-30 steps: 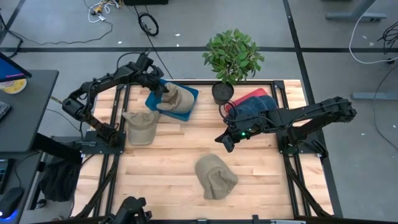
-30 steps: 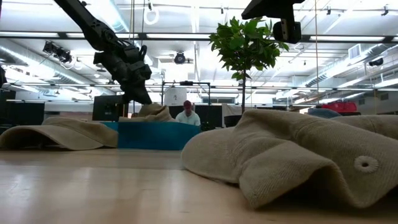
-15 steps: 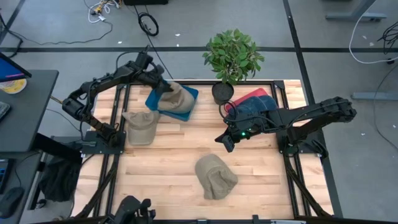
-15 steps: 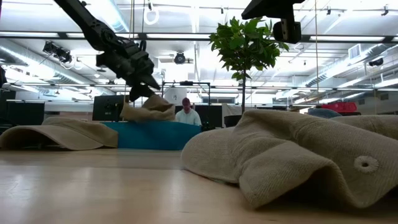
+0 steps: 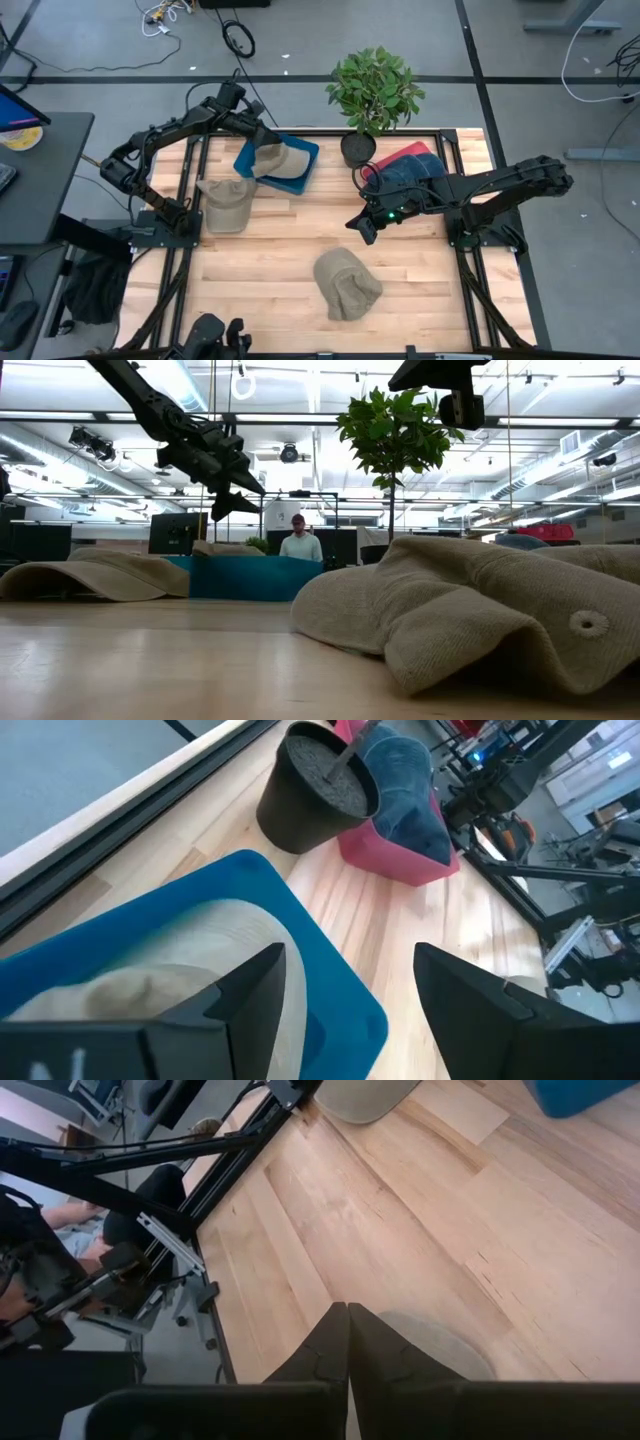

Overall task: Pick & Place hat
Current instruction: Put the middle brown cap into the blue bin

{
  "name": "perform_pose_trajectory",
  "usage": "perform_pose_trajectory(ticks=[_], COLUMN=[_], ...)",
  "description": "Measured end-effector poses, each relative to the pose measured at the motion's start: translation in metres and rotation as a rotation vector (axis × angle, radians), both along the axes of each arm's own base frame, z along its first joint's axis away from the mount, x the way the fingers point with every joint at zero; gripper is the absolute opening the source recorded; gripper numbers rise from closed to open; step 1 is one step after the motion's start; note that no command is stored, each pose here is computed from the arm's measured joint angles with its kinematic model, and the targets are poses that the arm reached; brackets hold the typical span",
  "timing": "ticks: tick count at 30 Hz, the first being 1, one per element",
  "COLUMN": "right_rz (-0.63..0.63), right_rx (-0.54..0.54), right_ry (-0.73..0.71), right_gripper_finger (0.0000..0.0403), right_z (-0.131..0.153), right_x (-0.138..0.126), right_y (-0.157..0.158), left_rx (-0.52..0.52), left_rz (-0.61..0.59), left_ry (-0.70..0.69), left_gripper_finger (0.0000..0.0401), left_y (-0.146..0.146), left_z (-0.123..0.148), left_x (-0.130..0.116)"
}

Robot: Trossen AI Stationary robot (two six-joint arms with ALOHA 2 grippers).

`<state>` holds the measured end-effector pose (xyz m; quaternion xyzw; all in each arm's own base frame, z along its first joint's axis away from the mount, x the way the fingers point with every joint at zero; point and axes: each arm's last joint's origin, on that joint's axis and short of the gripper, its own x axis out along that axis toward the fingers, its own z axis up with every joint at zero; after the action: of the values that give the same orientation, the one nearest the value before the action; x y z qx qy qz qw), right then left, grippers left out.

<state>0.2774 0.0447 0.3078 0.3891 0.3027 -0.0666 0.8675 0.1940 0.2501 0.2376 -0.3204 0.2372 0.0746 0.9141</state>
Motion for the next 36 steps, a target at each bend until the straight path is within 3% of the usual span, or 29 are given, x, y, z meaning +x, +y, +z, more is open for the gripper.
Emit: perform_pose_trajectory(ticks=[6, 13, 16, 21, 30, 36], right_rz=[-0.001, -0.001, 0.001, 0.007, 0.008, 0.011], right_rx=[0.002, 0.002, -0.002, -0.009, -0.01, -0.015], right_ry=[0.0, 0.0, 0.0, -0.001, -0.001, -0.002], right_gripper_finger=[0.0006, 0.0006, 0.0006, 0.0006, 0.0006, 0.0006], right_z=[0.0, 0.0, 0.0, 0.0, 0.0, 0.0], right_x=[0.0, 0.0, 0.0, 0.0, 0.0, 0.0], right_y=[0.0, 0.0, 0.0, 0.0, 0.0, 0.0], left_rx=[0.004, -0.214, -0.184, -0.009, 0.034, 0.157], left_rz=[0.008, -0.202, -0.223, -0.151, -0.262, -0.161], left_ry=[0.005, -0.181, -0.172, 0.012, 0.438, 0.678], left_gripper_finger=[0.0227, 0.0227, 0.0226, 0.0212, 0.0185, 0.0172], left_y=[0.0, -0.009, -0.018, -0.035, -0.087, -0.094], left_z=[0.0, 0.007, 0.013, 0.014, 0.002, -0.002], left_x=[0.0, 0.001, 0.003, 0.008, 0.013, 0.014])
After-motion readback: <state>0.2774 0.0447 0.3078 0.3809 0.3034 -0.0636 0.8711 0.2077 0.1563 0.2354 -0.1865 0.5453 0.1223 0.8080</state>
